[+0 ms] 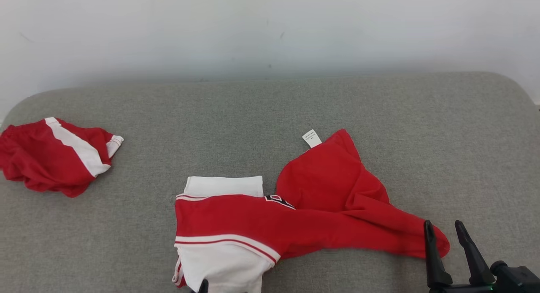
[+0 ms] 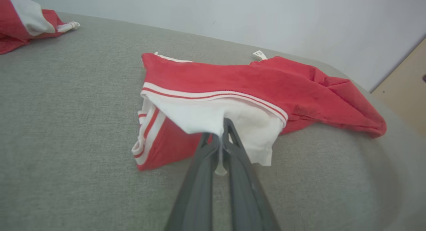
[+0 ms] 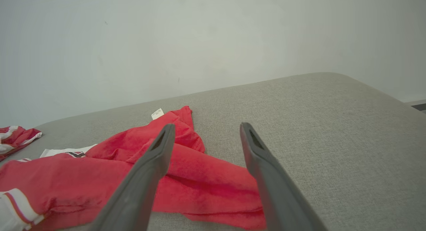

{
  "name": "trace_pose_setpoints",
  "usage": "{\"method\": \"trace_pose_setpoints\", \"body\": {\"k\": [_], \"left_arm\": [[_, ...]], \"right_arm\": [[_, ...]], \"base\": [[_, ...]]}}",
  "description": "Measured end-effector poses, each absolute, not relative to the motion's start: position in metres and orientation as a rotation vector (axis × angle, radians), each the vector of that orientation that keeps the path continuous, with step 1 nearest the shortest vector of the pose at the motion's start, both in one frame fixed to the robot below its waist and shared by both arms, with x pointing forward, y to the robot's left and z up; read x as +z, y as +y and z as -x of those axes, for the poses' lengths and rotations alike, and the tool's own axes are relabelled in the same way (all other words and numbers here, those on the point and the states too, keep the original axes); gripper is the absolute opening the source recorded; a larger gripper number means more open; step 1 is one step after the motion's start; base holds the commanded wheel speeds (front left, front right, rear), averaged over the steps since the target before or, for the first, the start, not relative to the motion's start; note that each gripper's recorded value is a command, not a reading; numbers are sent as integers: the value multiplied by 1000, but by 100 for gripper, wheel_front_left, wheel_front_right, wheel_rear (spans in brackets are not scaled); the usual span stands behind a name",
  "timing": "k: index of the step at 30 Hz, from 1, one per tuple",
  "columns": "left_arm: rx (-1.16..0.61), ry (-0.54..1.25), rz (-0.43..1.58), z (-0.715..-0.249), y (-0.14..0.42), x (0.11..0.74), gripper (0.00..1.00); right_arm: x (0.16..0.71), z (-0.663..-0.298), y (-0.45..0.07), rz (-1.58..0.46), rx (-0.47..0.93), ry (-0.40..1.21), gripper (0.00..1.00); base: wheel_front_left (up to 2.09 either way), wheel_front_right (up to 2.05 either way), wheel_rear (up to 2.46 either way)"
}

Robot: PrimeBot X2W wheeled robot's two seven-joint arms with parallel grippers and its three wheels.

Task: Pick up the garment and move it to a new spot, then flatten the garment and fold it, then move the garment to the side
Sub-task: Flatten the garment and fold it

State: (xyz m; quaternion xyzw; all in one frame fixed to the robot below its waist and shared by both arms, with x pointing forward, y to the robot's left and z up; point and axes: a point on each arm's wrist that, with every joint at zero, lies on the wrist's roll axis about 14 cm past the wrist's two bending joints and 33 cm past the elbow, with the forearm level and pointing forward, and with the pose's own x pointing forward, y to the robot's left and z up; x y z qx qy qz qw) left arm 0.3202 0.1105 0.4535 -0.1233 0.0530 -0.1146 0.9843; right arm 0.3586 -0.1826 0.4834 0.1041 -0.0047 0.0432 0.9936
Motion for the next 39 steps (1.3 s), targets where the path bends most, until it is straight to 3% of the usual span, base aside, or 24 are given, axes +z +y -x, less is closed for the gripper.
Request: {"method": "trace_pose_setpoints", "body": {"k": [12, 13, 14, 15, 30, 39], "left_arm": [[-153, 309, 262, -257, 133, 411, 2], [-155, 310, 240, -257, 134, 410, 28], [-153, 299, 224, -258, 136, 411, 73], [-149, 285, 221, -262, 137, 414, 98], [-223, -127, -25, -393, 179, 543, 100], [-245, -121, -56, -476, 183, 567, 100]], "right_arm": [[480, -360, -176, -216, 104, 2, 100], [480, -360, -174, -218, 108, 4, 100], [480, -360, -173, -219, 110, 5, 100], [480, -360, -173, -220, 112, 5, 100], [477, -356, -195, -219, 41, 7, 100], [473, -363, -213, -231, -33, 11, 100]], "base": [[0, 0, 0], [0, 0, 0], [0, 0, 0], [0, 0, 0], [0, 0, 0], [0, 0, 0]]}}
